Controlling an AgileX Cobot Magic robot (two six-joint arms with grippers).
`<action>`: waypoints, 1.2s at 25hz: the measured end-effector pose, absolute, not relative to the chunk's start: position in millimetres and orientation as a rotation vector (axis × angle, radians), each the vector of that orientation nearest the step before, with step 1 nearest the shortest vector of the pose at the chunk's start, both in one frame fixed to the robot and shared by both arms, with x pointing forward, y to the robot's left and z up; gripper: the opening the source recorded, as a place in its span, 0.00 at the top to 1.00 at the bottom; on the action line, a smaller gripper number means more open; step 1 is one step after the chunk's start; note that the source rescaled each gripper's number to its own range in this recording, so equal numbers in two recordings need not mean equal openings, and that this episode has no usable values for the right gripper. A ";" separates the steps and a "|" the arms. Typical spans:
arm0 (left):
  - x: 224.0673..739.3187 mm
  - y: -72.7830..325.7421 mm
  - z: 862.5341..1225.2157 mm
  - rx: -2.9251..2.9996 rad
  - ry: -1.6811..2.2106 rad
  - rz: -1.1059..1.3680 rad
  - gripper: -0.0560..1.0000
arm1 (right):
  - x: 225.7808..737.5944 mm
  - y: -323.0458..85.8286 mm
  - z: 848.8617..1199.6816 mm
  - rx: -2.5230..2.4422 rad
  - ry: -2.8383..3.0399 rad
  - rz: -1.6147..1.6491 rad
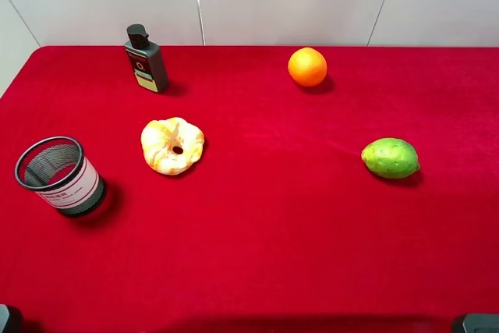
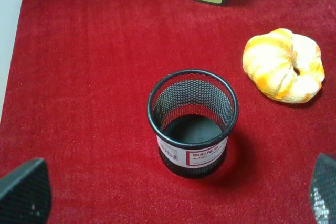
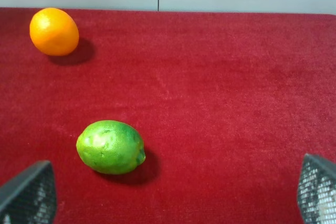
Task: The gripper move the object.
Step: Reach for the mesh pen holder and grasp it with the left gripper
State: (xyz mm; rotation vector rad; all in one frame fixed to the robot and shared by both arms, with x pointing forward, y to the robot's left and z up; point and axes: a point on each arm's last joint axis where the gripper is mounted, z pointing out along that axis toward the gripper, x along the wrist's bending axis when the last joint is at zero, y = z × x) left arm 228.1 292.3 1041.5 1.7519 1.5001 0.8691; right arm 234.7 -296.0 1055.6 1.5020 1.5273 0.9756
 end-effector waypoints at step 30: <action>228.3 295.5 1041.5 1.760 1.514 0.909 0.04 | 234.7 -296.0 1055.6 1.502 1.527 0.976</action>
